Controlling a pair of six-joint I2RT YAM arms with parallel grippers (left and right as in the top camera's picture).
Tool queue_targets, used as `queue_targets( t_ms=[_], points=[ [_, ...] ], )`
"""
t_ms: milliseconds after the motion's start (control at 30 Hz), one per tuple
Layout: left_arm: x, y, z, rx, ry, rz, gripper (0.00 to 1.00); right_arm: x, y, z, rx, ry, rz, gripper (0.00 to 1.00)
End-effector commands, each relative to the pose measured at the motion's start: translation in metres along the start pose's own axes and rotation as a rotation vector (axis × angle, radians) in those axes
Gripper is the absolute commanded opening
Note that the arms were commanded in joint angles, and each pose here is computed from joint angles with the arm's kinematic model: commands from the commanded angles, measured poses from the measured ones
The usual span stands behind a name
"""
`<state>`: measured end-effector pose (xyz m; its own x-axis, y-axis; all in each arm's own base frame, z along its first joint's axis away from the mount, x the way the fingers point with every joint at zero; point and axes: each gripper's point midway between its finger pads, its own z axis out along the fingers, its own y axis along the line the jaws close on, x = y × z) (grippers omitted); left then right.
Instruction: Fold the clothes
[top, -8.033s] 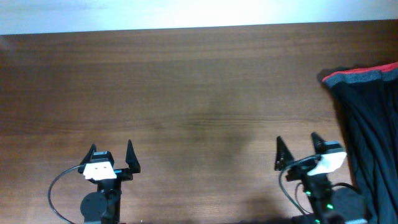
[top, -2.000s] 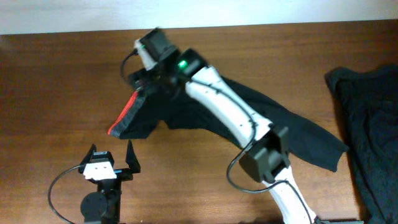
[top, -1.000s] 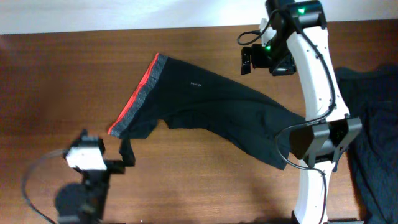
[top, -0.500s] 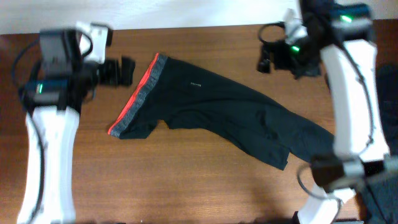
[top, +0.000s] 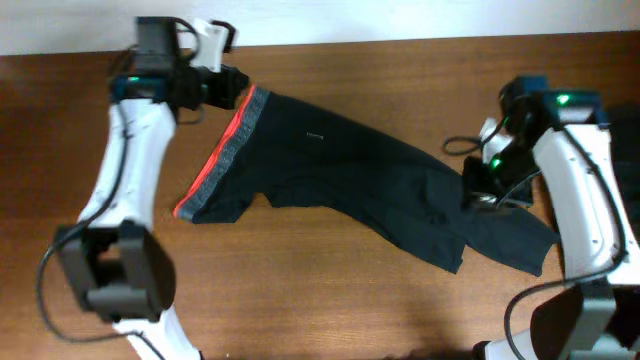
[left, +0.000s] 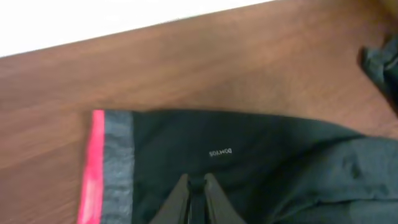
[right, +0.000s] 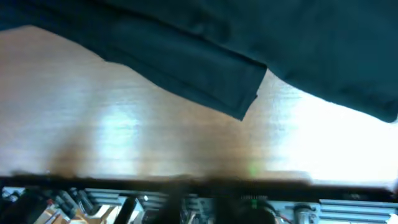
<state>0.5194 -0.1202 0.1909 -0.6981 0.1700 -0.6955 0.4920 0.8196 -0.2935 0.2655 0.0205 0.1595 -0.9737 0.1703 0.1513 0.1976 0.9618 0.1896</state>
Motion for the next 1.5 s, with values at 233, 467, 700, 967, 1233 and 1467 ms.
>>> queue_targets(
  t_ms=[233,467,700,967,1233,1467],
  points=[
    [0.014,0.007,0.051,-0.092,0.060,0.090,0.09,0.016,-0.016,0.085,-0.014,0.084,0.091,0.04],
    [0.018,0.018,0.052,-0.145,0.075,0.088,0.09,0.015,-0.028,0.136,-0.010,0.041,0.194,0.04],
    [0.018,0.022,0.051,-0.168,0.078,0.090,0.09,0.008,-0.056,0.157,0.111,-0.042,0.271,0.04],
    [0.026,0.025,0.059,-0.166,0.099,0.099,0.09,-0.001,-0.057,0.161,0.108,-0.093,0.277,0.04],
    [0.054,0.050,0.099,-0.189,0.144,0.091,0.05,0.001,-0.057,0.161,0.111,-0.082,0.278,0.04],
    [0.063,0.080,0.113,-0.310,0.153,0.102,0.05,0.001,-0.046,0.156,0.055,-0.065,0.243,0.04]
  ],
)
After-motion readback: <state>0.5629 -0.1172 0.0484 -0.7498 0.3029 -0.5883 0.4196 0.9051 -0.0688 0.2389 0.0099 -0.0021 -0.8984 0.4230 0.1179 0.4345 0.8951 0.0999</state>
